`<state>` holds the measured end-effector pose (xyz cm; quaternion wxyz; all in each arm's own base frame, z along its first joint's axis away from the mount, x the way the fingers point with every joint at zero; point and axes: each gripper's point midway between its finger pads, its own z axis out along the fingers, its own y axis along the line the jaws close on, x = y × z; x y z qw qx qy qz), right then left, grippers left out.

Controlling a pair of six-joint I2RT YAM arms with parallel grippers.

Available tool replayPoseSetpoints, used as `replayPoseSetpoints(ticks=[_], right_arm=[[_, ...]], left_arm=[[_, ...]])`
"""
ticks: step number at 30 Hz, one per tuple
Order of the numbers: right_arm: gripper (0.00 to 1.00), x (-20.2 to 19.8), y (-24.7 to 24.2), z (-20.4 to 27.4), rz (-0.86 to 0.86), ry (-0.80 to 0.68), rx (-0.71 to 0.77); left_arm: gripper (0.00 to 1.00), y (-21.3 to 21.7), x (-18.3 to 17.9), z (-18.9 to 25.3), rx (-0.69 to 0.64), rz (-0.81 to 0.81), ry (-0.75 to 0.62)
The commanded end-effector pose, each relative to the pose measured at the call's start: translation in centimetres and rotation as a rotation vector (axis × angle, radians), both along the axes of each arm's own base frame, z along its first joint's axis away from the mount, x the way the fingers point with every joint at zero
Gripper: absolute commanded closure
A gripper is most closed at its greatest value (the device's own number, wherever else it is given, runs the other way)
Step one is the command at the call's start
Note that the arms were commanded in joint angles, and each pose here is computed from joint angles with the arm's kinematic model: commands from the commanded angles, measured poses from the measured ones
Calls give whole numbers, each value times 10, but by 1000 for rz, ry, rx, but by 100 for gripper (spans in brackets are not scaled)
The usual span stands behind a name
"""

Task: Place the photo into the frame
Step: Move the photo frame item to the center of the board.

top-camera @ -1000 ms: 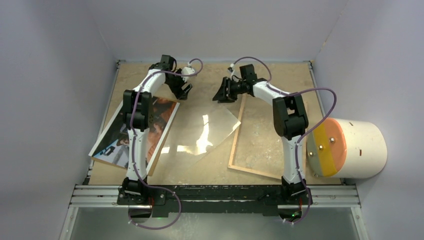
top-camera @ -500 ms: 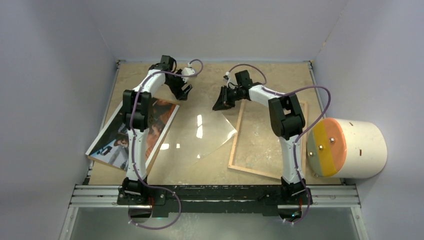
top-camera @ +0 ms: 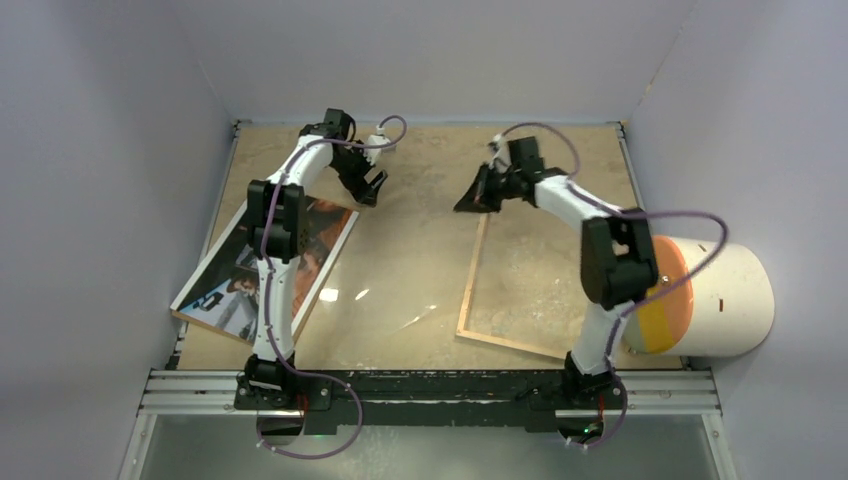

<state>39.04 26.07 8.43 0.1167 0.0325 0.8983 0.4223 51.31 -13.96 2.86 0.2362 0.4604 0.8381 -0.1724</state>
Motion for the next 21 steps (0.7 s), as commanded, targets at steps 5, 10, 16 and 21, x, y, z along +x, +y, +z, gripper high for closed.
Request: replayPoseSetpoints(ticks=[5,10,16,21], right_arm=[[100,16,-136,164,-522,-354,-39],[100,-10,-198,180,-748,-390,-210],[100,-52,-263,183,-959,-429,-451],[100,-63,-293,181,-1075,-443,-543]], left_arm=[[0,-16,-7,31,-83,136,88],[0,-51,-30,28,-78,63,119],[0,-127,-76,14,-107,-84,171],[0,-157,-106,11,-69,-212,198]])
